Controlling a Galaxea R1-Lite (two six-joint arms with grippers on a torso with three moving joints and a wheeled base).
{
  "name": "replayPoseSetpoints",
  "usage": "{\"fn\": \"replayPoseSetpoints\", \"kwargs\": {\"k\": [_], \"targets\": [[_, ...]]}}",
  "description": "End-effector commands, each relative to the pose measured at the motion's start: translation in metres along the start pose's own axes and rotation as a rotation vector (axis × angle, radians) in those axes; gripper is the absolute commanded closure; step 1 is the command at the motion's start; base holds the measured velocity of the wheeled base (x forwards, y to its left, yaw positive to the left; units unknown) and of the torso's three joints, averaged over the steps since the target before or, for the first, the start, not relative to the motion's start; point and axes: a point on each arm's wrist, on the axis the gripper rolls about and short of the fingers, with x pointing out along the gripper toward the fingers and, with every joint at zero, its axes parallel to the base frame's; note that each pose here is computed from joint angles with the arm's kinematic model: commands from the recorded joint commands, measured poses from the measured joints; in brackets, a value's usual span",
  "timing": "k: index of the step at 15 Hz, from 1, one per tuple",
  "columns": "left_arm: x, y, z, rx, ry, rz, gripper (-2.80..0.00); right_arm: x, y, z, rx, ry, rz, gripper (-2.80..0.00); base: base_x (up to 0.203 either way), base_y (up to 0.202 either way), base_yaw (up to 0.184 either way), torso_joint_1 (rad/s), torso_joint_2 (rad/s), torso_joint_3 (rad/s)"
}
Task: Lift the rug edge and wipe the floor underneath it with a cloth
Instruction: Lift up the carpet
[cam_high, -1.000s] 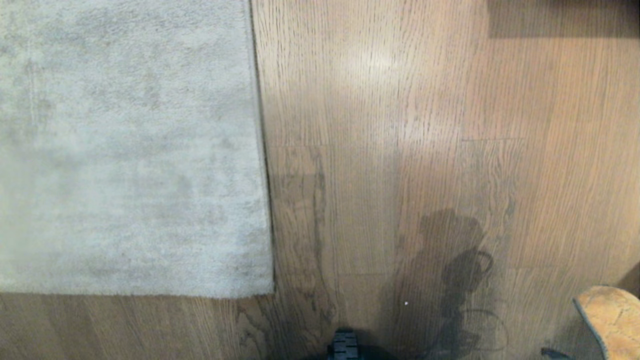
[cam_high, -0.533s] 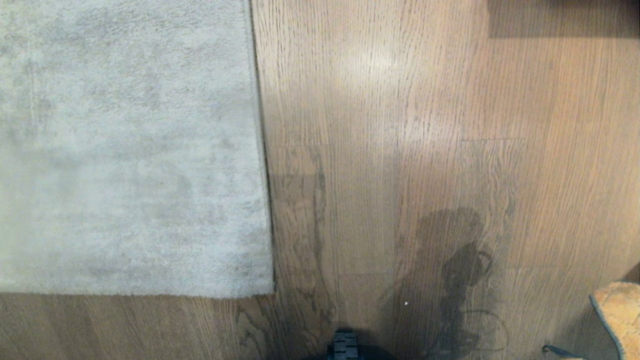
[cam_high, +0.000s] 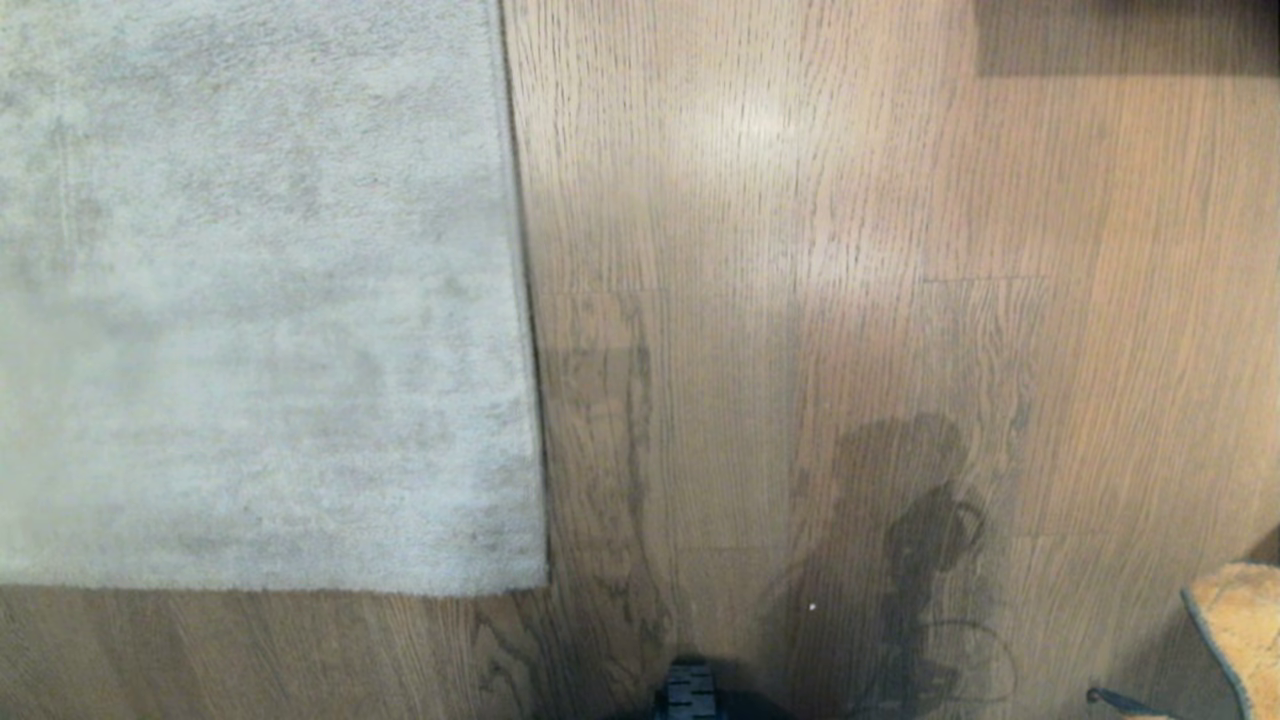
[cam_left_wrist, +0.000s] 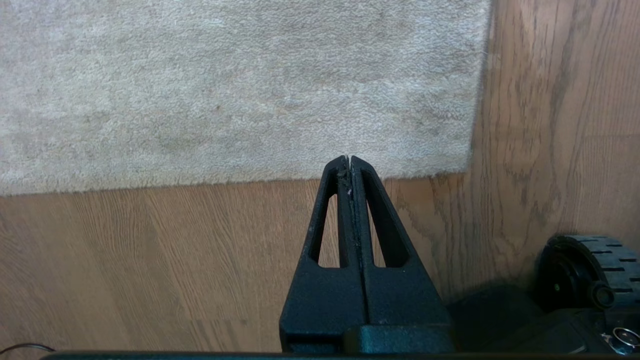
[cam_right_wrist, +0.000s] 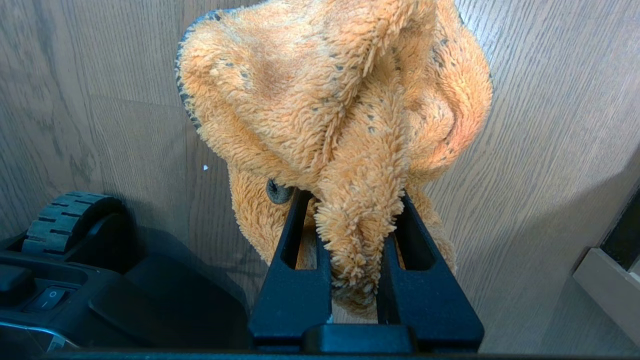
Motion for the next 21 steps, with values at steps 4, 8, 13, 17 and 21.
{"fn": "replayPoseSetpoints", "kwargs": {"k": [4,8,13,17,21], "targets": [[0.0000,0.0000,-0.0001,0.000,0.000,0.000,0.00,0.0002,0.0000,0.0000,-0.001,0.002,0.000,0.00,0.000,0.000,0.000,0.000,0.00,0.000],[0.0000,0.0000,0.0000,0.000,0.000,0.000,0.00,0.0002,0.0000,0.0001,-0.001,0.002,0.001,0.00,0.000,0.000,0.000,0.000,0.00,0.000],[0.0000,0.0000,0.0000,0.000,0.000,0.000,0.00,0.0002,0.0000,0.0001,-0.001,0.002,0.000,0.00,0.000,0.000,0.000,0.000,0.00,0.000],[0.0000,0.0000,0.0000,-0.002,0.000,0.000,0.00,0.0002,0.0000,0.0001,-0.001,0.002,0.001,0.00,0.000,0.000,0.000,0.000,0.00,0.000],[0.0000,0.0000,0.0000,-0.003,0.000,0.000,0.00,0.0002,0.0000,0.0001,0.000,0.002,0.001,0.00,0.000,0.000,0.000,0.000,0.00,0.000]]}}
